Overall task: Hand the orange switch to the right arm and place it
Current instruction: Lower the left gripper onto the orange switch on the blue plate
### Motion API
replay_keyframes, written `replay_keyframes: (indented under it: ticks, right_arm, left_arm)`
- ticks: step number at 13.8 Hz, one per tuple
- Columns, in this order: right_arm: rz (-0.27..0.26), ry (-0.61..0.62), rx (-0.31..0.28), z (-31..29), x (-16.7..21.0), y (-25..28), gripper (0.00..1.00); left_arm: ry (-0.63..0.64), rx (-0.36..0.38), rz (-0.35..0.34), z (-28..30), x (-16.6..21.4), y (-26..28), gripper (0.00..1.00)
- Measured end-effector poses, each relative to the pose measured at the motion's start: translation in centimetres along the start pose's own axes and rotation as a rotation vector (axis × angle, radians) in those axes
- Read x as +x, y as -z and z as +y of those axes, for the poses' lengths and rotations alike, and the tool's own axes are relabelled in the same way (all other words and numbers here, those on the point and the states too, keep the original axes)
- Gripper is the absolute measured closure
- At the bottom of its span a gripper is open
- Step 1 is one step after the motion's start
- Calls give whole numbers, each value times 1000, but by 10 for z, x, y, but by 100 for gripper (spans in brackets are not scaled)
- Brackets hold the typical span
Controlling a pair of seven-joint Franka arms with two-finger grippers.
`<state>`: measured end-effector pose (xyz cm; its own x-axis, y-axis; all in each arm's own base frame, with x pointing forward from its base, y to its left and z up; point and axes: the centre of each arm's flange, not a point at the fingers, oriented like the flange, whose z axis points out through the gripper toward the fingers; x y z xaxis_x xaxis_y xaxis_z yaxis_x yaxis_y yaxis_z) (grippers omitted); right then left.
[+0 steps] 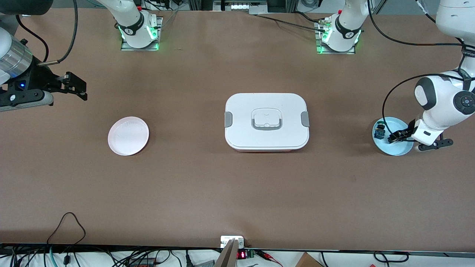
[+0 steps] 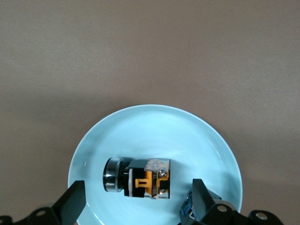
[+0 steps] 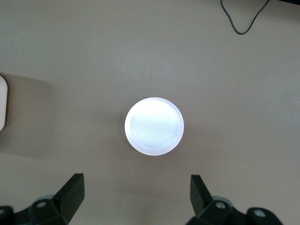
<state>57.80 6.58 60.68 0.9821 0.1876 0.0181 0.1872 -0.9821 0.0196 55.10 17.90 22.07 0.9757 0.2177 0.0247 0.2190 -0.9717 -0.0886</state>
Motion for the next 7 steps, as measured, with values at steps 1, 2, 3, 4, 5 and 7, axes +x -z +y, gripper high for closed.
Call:
replay_keyframes:
  ticks: [1,2,3,4,5,7]
  right_arm:
    - [0,0,0,0,0,0,0]
    - [0,0,0,0,0,0,0]
    - [0,0,0,0,0,0,0]
    - [0,0,0,0,0,0,0]
    - [0,0,0,0,0,0,0]
    - [0,0,0,0,0,0,0]
  left_arm:
    - [0,0,9,-2,0,-3,0]
    - [0,-1,18,-2,-1,-8,0]
    - [0,-2,21,-2,-5,-17,0]
    - [0,-3,18,-2,-7,-23,0]
    - [1,-4,15,-2,-8,-26,0]
    - [3,-4,9,-3,-10,-30,0]
